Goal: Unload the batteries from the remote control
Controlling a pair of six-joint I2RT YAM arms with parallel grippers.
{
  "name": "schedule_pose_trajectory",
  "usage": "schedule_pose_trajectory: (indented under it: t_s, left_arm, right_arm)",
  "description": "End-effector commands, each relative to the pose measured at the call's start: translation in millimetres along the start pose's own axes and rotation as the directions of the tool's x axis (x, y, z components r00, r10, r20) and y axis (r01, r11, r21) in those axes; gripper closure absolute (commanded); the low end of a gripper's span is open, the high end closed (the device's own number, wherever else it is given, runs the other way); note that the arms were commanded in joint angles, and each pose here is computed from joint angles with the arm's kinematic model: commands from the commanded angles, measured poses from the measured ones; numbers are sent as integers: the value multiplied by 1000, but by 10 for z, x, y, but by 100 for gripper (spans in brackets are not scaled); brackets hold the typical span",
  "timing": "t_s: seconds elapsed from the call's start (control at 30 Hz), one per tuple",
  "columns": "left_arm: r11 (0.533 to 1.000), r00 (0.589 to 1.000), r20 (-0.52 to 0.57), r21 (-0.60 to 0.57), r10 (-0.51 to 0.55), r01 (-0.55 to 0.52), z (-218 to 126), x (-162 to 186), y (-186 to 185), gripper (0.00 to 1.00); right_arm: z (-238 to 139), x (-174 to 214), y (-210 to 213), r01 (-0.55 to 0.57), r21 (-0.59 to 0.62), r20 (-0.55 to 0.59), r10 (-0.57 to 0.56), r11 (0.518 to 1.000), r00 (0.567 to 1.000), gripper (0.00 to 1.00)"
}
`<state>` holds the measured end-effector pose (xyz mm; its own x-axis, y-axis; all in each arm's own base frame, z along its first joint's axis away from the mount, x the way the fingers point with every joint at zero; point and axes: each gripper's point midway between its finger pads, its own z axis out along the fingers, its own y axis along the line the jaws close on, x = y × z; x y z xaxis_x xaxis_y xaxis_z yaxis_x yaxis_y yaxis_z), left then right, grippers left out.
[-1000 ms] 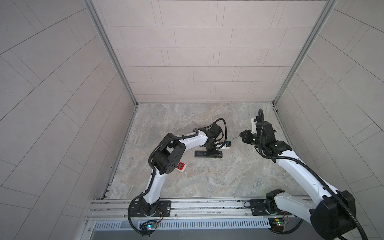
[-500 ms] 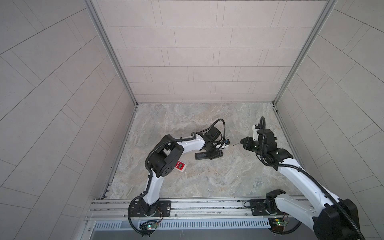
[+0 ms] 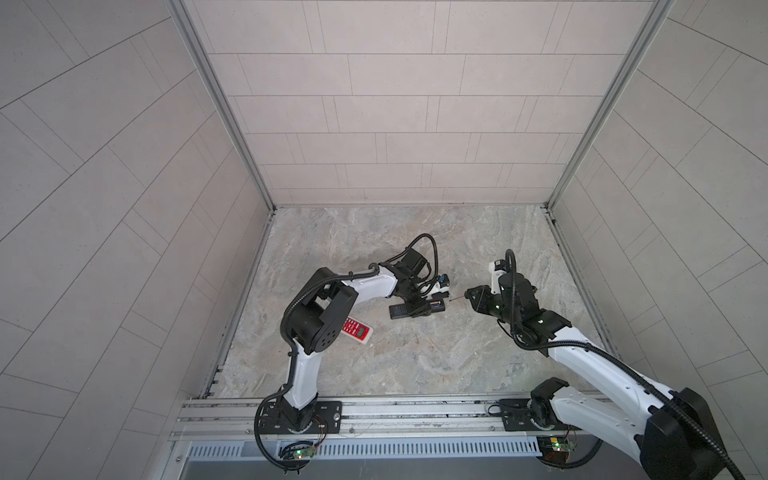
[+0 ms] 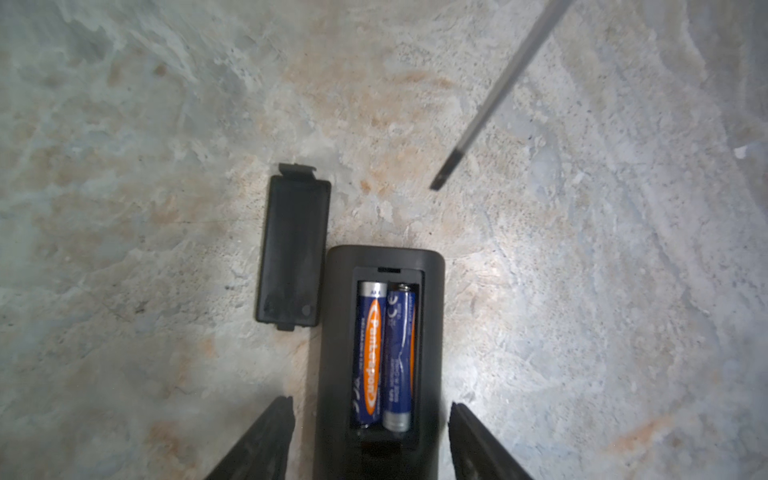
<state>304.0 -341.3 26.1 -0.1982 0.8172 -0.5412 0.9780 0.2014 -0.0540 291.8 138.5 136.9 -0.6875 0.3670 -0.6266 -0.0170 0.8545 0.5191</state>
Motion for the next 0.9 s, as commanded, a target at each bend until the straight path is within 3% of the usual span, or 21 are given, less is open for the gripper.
schedule_pose_trajectory:
  t_s: [0.0,0.27,0.87]
  left_arm:
    - [999,999,12,23,39,-39,-26,-66,-55,36]
    - [999,999,31,27,32,-33,17,-87,-110,35]
    - [999,999,21,33,38,-39,80,-34,-159,47]
  right_arm:
    - [41,-59,48,-20,-7,45,20,1000,999,90]
    - [176,83,115,4,-6,-4,-4,1000,1000,91]
    - [286,201,122,44,20,-75,-42,999,996,92]
